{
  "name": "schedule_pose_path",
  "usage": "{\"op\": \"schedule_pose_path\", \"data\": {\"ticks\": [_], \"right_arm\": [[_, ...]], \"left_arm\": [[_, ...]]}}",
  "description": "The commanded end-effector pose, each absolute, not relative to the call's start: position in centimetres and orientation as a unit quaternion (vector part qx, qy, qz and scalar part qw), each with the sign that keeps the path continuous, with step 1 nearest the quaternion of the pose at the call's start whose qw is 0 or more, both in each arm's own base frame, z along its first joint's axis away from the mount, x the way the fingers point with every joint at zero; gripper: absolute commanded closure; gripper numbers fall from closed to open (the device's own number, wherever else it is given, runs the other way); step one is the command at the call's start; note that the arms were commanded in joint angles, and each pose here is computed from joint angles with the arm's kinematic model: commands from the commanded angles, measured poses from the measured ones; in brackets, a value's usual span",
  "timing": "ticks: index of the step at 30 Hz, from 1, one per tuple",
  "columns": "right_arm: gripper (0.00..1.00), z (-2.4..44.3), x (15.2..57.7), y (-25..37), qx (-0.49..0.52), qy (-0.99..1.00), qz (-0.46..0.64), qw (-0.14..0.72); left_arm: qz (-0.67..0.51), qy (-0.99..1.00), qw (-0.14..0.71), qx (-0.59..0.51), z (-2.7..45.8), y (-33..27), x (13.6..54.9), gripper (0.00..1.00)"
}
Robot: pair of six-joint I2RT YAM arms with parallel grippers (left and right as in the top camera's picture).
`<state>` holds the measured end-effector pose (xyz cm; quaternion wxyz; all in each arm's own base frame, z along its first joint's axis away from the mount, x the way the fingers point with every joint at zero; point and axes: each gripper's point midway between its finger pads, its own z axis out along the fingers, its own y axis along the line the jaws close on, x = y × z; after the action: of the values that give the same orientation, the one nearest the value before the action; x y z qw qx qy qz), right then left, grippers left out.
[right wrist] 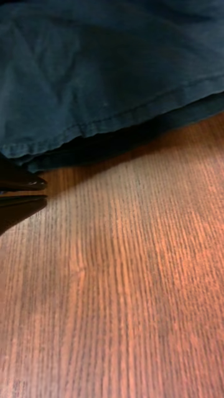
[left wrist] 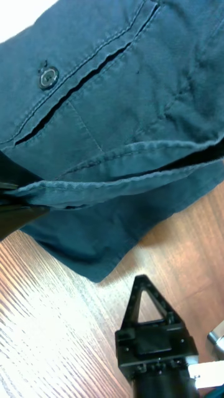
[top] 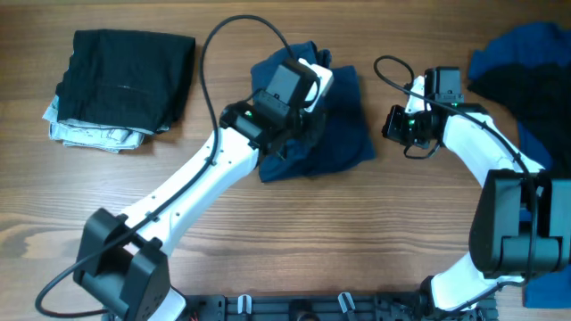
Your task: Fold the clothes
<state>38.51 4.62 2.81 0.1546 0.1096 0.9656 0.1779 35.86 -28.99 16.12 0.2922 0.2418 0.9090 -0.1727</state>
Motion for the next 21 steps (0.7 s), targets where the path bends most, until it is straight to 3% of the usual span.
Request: {"op": "schedule_pose_path", "data": {"ticks": [1, 21], "right_arm": [[0.96, 0.9, 37.2, 5.1, 0.101, 0.967, 0.188, 0.140], [0.96, 0.0, 36.7, 5.3, 0.101, 0.966, 0.193, 0.141]], "left_arm": [[-0.185, 0.903, 0.288, 0.259, 15.5, -30.9, 35.7, 0.93], [-0.266, 0.894, 0.263, 0.248, 11.6, -35.5, 36.6, 0.94]]}}
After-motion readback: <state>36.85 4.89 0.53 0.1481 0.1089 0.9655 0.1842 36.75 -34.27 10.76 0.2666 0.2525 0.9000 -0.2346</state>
